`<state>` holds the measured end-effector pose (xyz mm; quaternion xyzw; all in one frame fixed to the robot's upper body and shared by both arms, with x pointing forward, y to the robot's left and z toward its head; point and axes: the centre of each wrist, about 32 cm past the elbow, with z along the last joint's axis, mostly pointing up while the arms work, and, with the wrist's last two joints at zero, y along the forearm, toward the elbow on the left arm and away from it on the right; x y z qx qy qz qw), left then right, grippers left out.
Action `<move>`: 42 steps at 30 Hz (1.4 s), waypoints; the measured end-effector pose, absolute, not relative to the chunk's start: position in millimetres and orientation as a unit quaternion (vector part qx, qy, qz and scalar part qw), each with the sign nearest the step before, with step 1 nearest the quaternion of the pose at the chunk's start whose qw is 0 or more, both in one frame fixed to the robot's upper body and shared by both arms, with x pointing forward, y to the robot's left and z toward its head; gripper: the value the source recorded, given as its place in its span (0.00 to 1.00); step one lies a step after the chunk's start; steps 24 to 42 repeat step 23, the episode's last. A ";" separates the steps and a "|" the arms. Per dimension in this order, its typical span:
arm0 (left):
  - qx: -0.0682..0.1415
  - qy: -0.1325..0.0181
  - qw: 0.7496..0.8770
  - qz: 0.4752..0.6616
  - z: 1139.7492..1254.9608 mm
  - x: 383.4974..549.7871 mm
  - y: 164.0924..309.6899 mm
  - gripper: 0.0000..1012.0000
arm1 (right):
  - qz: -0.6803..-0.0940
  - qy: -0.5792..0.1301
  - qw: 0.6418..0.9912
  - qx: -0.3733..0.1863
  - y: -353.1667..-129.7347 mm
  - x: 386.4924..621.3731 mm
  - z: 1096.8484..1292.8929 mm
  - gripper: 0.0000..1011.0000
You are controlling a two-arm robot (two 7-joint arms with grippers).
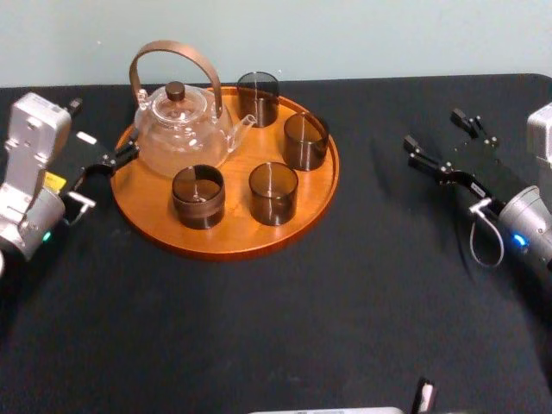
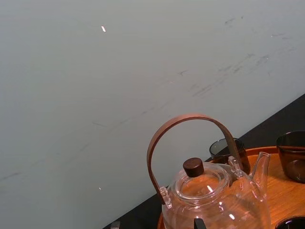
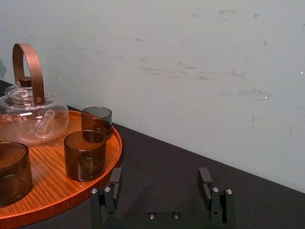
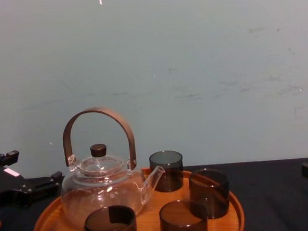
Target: Pick up the glass from the table and place it on the tray.
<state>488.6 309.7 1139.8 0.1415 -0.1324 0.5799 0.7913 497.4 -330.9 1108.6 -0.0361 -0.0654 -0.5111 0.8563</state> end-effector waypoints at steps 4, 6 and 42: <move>0.141 -0.132 0.791 0.580 1139.8 488.6 309.7 0.99 | -0.511 -0.065 0.856 -0.036 -331.0 497.4 1108.7 0.99; 0.142 -0.132 0.791 0.580 1139.8 488.6 309.7 0.99 | -0.511 -0.065 0.856 -0.036 -331.0 497.4 1108.7 0.99; 0.141 -0.132 0.791 0.580 1139.8 488.6 309.7 0.99 | -0.511 -0.065 0.856 -0.036 -331.0 497.4 1108.7 0.99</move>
